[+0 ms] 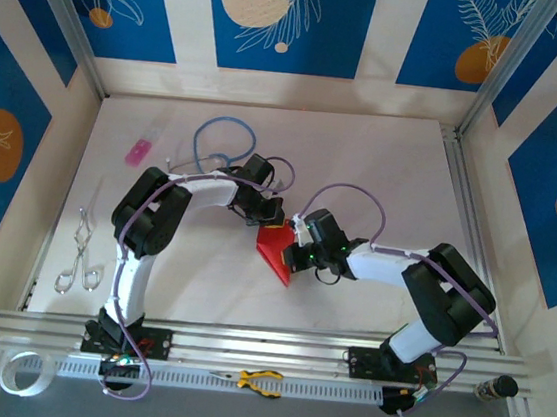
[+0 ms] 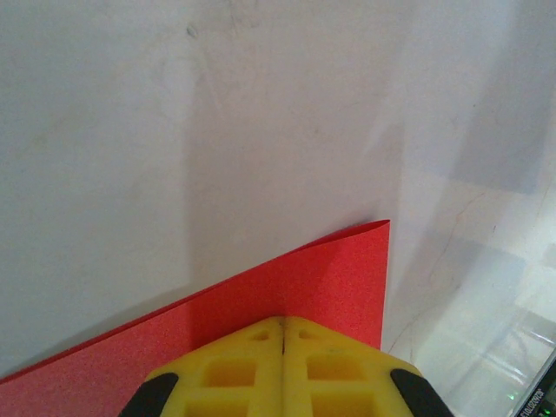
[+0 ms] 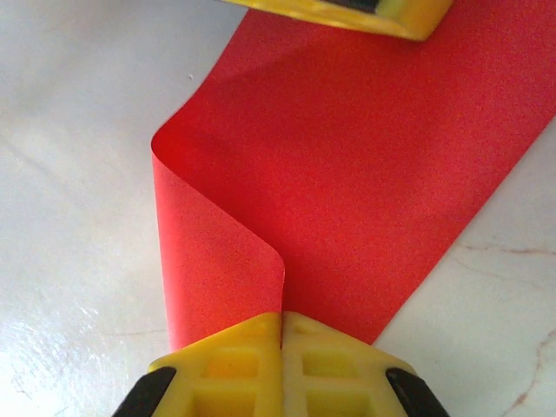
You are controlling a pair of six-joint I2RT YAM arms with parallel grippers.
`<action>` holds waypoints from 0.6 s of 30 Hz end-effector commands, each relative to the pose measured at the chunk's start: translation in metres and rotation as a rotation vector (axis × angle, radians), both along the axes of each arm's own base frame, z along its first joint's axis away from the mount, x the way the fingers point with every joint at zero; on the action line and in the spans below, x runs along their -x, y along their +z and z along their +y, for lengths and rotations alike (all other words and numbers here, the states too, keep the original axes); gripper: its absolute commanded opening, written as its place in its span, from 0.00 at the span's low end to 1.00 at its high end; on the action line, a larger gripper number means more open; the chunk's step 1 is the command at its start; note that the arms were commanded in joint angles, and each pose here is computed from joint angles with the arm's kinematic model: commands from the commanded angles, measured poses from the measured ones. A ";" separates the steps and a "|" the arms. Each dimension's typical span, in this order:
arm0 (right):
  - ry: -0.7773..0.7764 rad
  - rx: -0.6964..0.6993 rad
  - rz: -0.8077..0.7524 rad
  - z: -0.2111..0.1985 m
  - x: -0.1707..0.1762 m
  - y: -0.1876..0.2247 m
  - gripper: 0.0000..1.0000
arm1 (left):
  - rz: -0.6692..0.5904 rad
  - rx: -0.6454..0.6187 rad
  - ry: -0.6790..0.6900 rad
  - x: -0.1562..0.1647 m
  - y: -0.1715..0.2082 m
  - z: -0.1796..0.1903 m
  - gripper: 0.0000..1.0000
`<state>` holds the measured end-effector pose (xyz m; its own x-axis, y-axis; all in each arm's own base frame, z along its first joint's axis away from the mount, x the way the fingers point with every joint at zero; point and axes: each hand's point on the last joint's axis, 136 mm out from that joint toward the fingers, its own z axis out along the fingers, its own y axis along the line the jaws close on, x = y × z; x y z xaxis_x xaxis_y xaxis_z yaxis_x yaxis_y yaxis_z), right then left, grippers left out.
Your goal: Fold a paper plane with a square sheet of paper (pick it up from the middle)
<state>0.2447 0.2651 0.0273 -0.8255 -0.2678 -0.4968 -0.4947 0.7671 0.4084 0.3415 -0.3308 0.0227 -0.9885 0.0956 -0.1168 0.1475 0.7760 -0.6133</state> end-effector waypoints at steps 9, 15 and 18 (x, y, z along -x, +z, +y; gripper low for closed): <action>0.007 0.017 -0.004 0.003 -0.007 -0.002 0.02 | 0.052 -0.072 0.003 0.015 -0.019 0.012 0.00; 0.007 0.023 0.005 0.000 -0.003 -0.005 0.02 | 0.053 -0.071 0.003 0.015 -0.020 0.011 0.00; 0.003 0.021 0.006 0.000 -0.003 -0.005 0.02 | 0.053 -0.073 0.003 0.014 -0.020 0.011 0.00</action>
<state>0.2466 0.2661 0.0227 -0.8318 -0.2719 -0.4840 -0.4887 0.7721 0.4063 0.3414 -0.3307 0.0225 -0.9886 0.0955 -0.1167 0.1473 0.7763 -0.6129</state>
